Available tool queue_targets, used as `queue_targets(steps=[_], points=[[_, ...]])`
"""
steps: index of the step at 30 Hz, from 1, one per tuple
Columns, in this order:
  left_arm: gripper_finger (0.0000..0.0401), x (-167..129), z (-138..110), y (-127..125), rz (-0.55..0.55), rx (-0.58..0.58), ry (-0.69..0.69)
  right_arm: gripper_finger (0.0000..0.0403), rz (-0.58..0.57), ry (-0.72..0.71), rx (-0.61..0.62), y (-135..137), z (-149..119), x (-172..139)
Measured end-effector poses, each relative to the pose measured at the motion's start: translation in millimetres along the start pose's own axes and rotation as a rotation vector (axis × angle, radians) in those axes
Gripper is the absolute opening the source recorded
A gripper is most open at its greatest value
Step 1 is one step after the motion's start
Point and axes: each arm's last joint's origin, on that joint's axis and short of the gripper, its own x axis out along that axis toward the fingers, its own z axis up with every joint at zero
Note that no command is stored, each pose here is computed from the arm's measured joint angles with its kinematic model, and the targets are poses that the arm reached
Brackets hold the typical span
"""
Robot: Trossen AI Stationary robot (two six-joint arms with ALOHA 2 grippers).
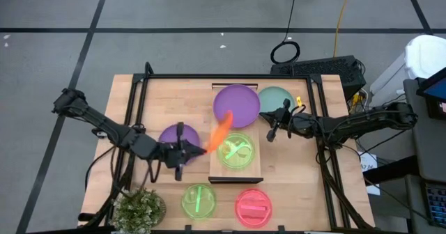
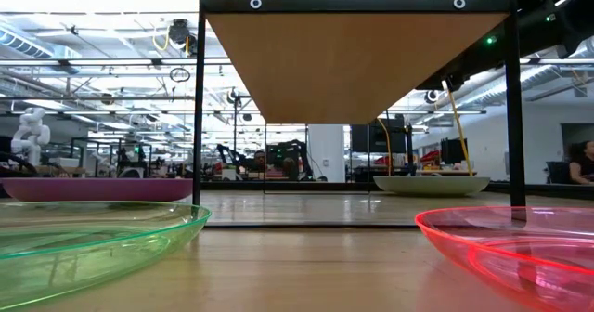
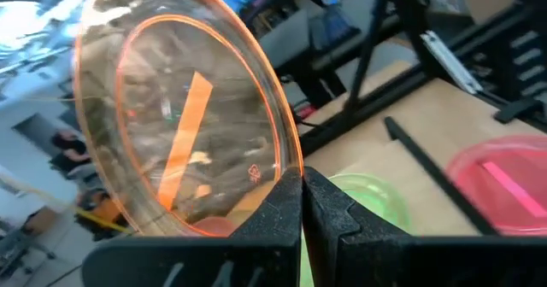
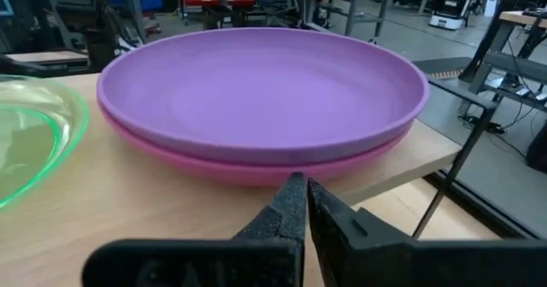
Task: Place and stack plates onto a shelf
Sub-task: Stack the transparent orange plate on top of the transparent green plate on the shelf
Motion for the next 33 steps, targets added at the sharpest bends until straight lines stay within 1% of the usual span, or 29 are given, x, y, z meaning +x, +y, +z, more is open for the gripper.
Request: queue_targets(steps=[4,7,12,14,17,23,29,33], points=[[0.0001,18,14,-8,-0.078,0.022,0.052,0.0,0.0,0.0,-0.012,0,0,0],[0.0001,33,18,-18,-0.13,0.057,0.113,0.0,0.0,0.004,-0.03,0,0,-1],[0.0001,54,23,-30,-0.186,0.092,0.194,0.0,0.002,-0.018,-0.02,-3,4,-5],[0.0001,59,21,-33,-0.205,0.103,0.232,0.0,0.002,-0.029,-0.014,-4,7,-9],[0.0001,64,19,-37,-0.208,0.109,0.247,0.0,0.003,-0.044,-0.006,-8,11,-16],[0.0001,70,10,-37,-0.213,0.123,0.293,0.0,0.005,-0.06,0.014,-15,16,-29],[0.0001,72,1,-31,-0.216,0.104,0.348,0.0,0.009,-0.058,0.041,-17,16,-35],[0.0001,73,-4,-28,-0.236,0.09,0.375,0.0,0.032,-0.054,0.049,-16,16,-34]])
